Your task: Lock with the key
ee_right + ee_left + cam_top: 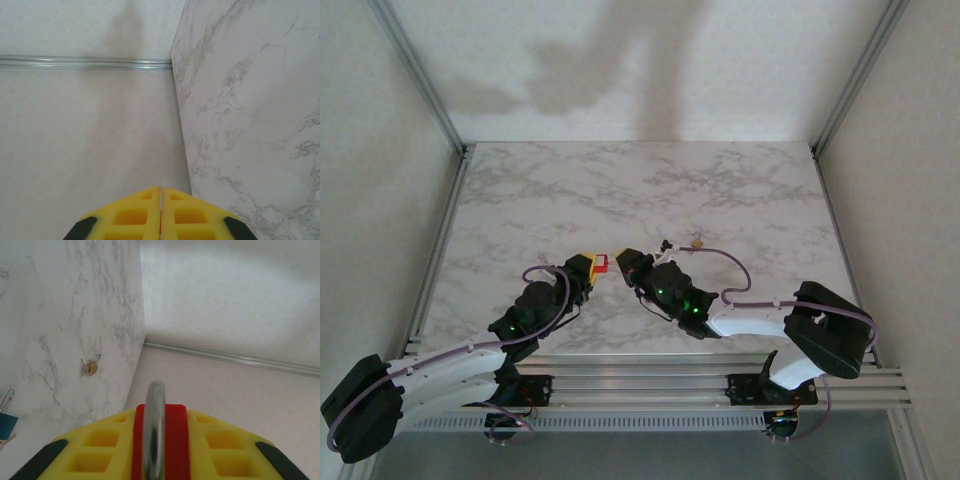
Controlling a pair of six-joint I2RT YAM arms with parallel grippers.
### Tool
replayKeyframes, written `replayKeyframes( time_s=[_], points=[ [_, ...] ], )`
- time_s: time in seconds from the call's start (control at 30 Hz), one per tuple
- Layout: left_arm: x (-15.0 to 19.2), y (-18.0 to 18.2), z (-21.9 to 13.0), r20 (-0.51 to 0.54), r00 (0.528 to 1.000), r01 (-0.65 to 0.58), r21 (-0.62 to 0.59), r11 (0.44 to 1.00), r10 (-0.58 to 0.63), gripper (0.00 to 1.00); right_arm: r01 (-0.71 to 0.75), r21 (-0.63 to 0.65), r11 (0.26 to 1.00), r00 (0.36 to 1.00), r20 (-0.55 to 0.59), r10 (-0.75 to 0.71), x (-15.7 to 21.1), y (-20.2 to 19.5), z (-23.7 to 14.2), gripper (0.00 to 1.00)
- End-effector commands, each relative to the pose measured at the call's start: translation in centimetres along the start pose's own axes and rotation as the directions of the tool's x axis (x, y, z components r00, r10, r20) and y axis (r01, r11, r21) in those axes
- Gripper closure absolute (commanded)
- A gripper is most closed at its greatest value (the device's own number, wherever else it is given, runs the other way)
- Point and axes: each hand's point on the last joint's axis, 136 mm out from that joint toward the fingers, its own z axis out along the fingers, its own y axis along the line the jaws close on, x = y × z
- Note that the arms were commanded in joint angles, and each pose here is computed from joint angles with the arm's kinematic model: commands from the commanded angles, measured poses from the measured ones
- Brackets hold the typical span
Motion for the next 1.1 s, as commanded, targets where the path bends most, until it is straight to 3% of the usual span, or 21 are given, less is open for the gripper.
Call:
replayKeyframes(
  time_s=[0.0, 0.87, 1.07],
  points=[
    [-3.4, -0.9, -0.3, 0.180, 0.983, -0.021, 0.027, 0.999, 0.016, 1.00, 0.043, 0.094, 0.995, 0.970, 0.235, -0.065, -5.8, -2.3, -1.1, 1.00],
    [-3.9, -0.5, -0.6, 0.199, 0.980, -0.035, 0.016, 0.999, 0.031, 1.00, 0.036, 0.088, 0.995, 0.960, 0.272, -0.059, -7.9, -2.7, -2.8, 1.00],
    [-4.1, 0.5, -0.2, 0.166, 0.981, -0.096, -0.028, 0.995, 0.099, 1.00, 0.158, 0.138, 0.978, 0.959, 0.215, -0.185, -8.2, -1.0, -3.6, 1.00]
  ],
)
